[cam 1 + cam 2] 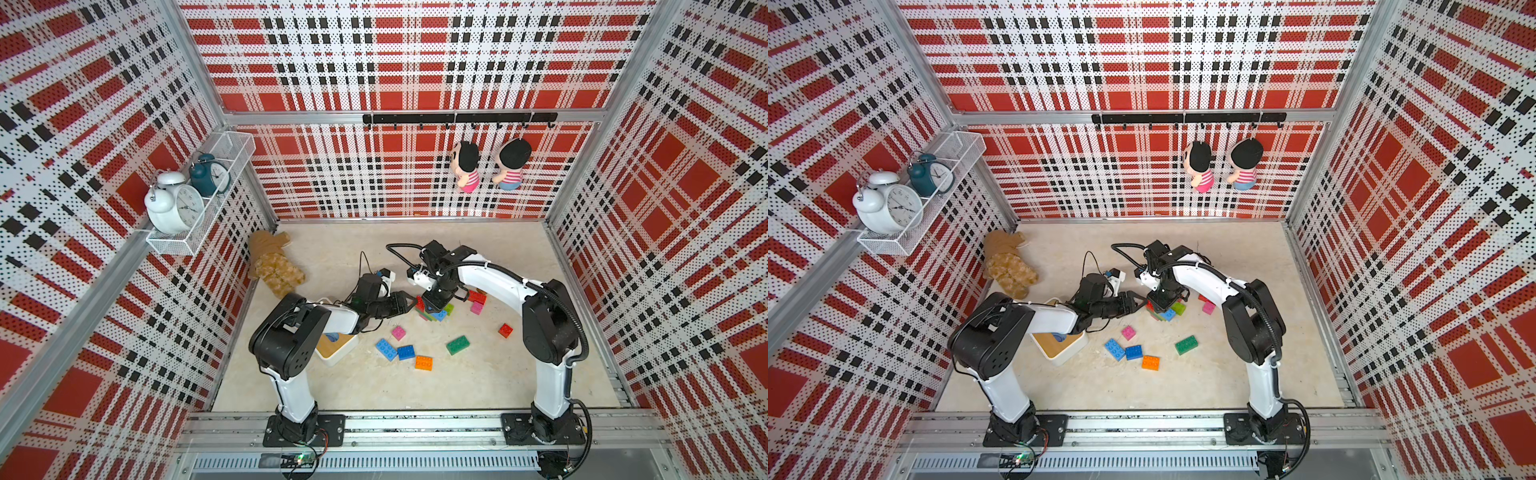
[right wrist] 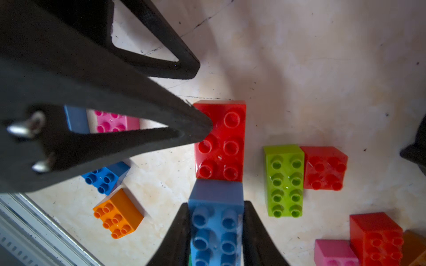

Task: Assemble a heart with building blocks
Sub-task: Assemble the building block at the center of the board.

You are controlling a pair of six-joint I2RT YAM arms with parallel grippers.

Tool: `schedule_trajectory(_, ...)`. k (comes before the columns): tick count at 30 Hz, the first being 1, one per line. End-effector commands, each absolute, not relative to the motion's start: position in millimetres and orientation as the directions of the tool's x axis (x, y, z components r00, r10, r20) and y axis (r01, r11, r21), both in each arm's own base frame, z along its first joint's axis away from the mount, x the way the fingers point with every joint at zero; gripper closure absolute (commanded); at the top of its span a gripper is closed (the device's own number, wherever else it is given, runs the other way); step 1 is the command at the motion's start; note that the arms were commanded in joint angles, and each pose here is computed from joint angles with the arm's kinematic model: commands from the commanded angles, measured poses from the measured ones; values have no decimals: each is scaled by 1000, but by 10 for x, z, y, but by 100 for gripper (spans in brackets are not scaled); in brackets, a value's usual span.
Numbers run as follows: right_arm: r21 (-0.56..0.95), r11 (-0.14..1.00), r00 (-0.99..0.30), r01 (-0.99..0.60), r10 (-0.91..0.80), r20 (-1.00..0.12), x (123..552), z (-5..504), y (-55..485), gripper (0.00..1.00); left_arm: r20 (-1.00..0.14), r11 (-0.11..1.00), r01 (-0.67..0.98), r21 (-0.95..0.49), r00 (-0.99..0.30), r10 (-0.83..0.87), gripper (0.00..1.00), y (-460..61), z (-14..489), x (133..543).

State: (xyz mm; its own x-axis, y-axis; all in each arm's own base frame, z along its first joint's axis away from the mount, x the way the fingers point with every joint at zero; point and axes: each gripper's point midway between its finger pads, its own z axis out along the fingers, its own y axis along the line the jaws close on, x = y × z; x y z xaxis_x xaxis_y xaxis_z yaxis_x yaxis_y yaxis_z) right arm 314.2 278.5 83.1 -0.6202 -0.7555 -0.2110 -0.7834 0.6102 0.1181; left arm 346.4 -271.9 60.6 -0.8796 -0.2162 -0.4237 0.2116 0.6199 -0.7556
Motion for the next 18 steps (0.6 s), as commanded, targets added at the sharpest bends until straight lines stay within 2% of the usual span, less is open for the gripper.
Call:
schedule_trajectory(1,185,574,-597,-798,-796,-103,2849,473,2862,100,-480,648,217,-730,-838,-259,39,-2559,751,3536)
schedule_trajectory(5,175,578,-599,-797,-792,-116,2884,508,2894,100,-497,654,212,-727,-819,-287,38,-2459,825,3571)
schedule_trajectory(10,167,586,-609,-793,-776,-167,2974,611,2975,76,-498,654,211,-727,-817,-291,38,-2435,832,3573)
schedule_trajectory(15,173,584,-609,-793,-756,-240,3052,779,3087,59,-504,654,213,-726,-811,-296,38,-2420,859,3584)
schedule_trajectory(18,175,580,-605,-796,-747,-275,3085,884,3126,36,-511,654,215,-725,-804,-302,38,-2404,893,3591)
